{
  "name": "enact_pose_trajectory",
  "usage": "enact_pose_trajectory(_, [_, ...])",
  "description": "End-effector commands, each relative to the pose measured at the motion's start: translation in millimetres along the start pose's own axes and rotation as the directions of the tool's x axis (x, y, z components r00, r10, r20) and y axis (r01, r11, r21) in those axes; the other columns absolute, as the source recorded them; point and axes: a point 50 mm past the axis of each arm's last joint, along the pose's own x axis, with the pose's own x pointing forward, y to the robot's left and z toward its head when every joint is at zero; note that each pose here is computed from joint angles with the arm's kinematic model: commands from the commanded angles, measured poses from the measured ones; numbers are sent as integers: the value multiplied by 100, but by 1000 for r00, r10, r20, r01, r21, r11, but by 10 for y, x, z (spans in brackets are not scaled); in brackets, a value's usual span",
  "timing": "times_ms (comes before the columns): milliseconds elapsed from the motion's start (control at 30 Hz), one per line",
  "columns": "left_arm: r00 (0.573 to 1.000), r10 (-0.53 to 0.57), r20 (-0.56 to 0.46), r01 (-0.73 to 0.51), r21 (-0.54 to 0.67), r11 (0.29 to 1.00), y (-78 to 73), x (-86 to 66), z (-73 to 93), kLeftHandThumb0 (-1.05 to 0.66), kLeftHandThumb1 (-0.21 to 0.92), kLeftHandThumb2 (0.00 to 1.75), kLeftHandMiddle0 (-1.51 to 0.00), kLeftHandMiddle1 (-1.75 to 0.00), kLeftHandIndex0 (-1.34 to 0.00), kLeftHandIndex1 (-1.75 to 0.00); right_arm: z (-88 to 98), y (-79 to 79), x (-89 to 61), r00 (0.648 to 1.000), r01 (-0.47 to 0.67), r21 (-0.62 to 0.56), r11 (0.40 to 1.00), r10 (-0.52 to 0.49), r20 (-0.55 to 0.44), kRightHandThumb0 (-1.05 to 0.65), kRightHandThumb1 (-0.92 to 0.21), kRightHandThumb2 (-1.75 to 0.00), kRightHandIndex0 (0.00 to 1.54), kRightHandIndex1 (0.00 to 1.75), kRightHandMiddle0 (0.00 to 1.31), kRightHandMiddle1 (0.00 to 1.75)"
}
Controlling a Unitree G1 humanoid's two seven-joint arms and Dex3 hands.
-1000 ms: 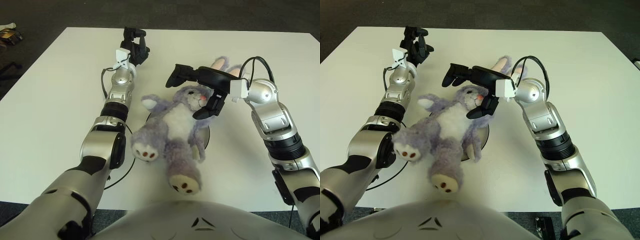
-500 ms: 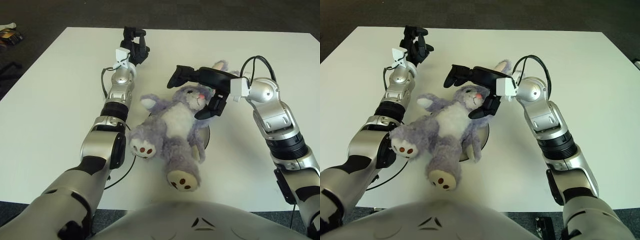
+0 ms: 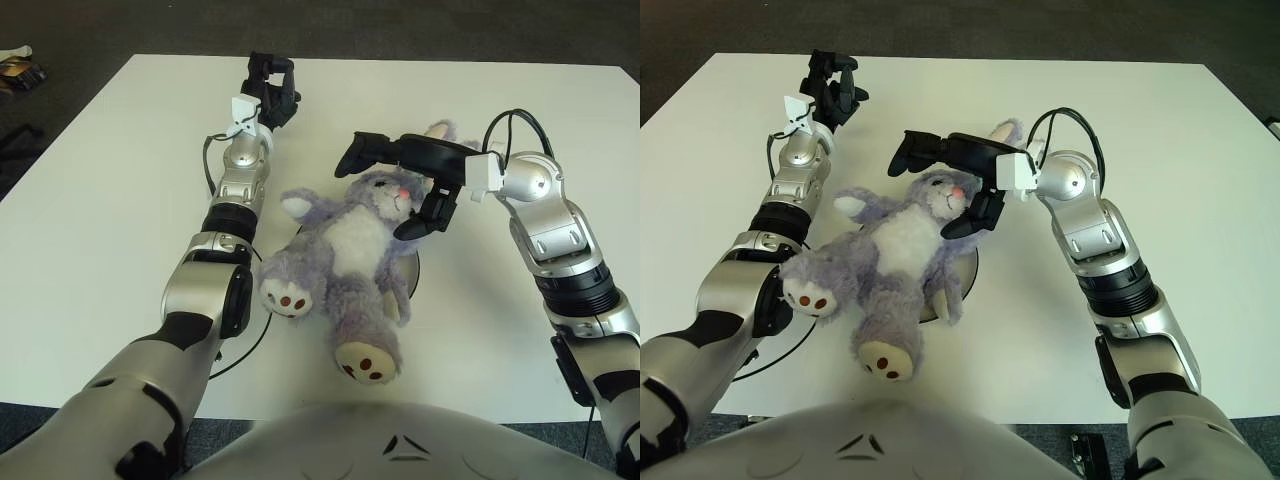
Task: Put the doll into the plate.
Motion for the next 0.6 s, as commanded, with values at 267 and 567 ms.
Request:
enact_pose_trajectory(267, [1000,9,30,-8,-22,1000,12,-6,32,-36,92,52,-38,-155,-20,-175,-209,-237,-126,967,255,-112,961,-253,27,-55,-26,-102,18,81,0,112])
enact_pose_trajectory(567, [999,13,30,-13,-19,1000,28,-23,34,-35,92,52,-36,-151,-20,-175,-284,-258,-165,893,431,-177,885,-446,-53,-44,-23,-111,17,83,0,123])
